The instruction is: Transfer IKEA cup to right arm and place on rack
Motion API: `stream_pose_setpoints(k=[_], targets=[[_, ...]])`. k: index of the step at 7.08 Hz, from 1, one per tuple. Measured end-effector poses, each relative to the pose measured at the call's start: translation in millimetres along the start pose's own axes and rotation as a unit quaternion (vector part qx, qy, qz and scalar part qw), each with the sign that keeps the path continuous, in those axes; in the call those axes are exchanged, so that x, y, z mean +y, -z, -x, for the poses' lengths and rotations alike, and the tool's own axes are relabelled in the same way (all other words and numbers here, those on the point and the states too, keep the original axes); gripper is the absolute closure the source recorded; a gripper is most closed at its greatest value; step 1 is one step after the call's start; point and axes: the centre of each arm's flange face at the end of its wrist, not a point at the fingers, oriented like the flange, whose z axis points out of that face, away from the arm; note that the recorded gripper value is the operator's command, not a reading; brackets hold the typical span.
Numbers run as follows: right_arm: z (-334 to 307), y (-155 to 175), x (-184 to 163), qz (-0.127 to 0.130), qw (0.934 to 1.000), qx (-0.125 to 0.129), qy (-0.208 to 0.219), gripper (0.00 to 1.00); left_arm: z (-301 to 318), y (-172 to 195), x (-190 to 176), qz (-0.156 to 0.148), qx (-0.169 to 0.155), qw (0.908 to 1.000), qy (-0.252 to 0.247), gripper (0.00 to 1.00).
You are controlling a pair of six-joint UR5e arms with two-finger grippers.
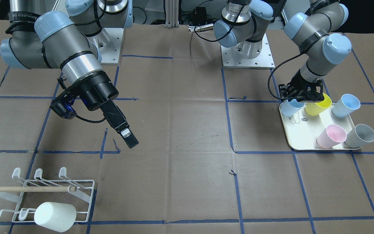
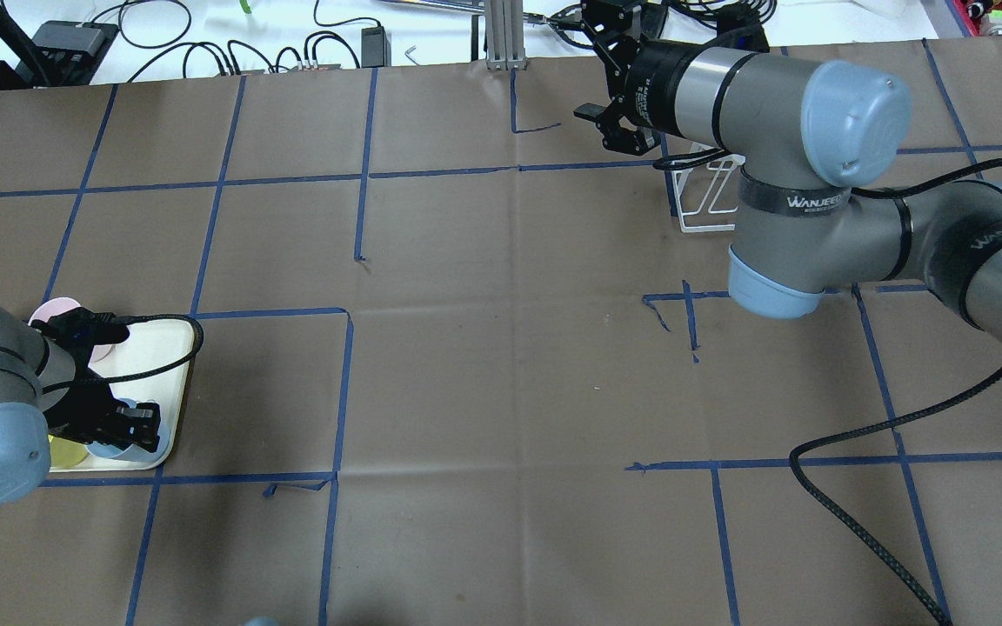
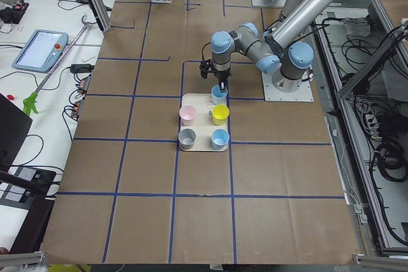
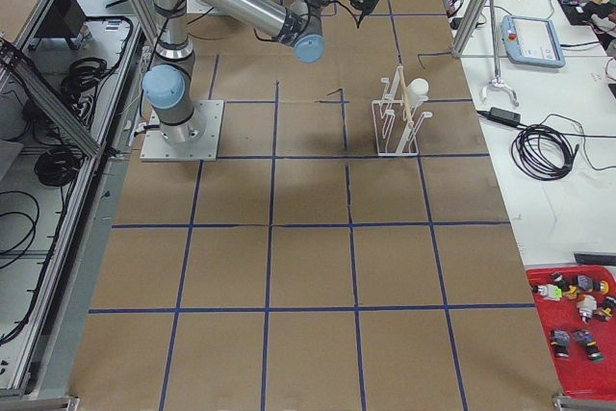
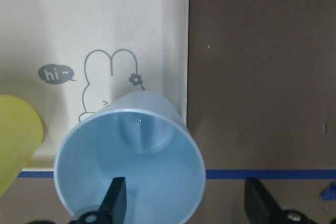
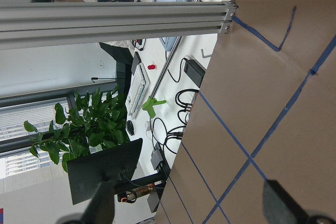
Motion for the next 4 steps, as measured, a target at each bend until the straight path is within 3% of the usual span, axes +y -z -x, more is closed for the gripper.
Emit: stream_pose_setpoints(k=[2,3,4], targets=[[-9,-8,-3,0.007,0.9991,0.035,-0.023,0.00,5,13,-7,-0.012,-0.008,0.9999,0.001,1.00],[-20,-15,-6,0.016,0.9955,0.078,-0.051,0.00,12,29,-15,-0.021,-0.015,0.9997,0.001,1.00],[-35,-23,-8,0.027,0.9873,0.131,-0.085,0.00,17,48,-23,-0.028,-0.019,0.9994,0.000,1.00]])
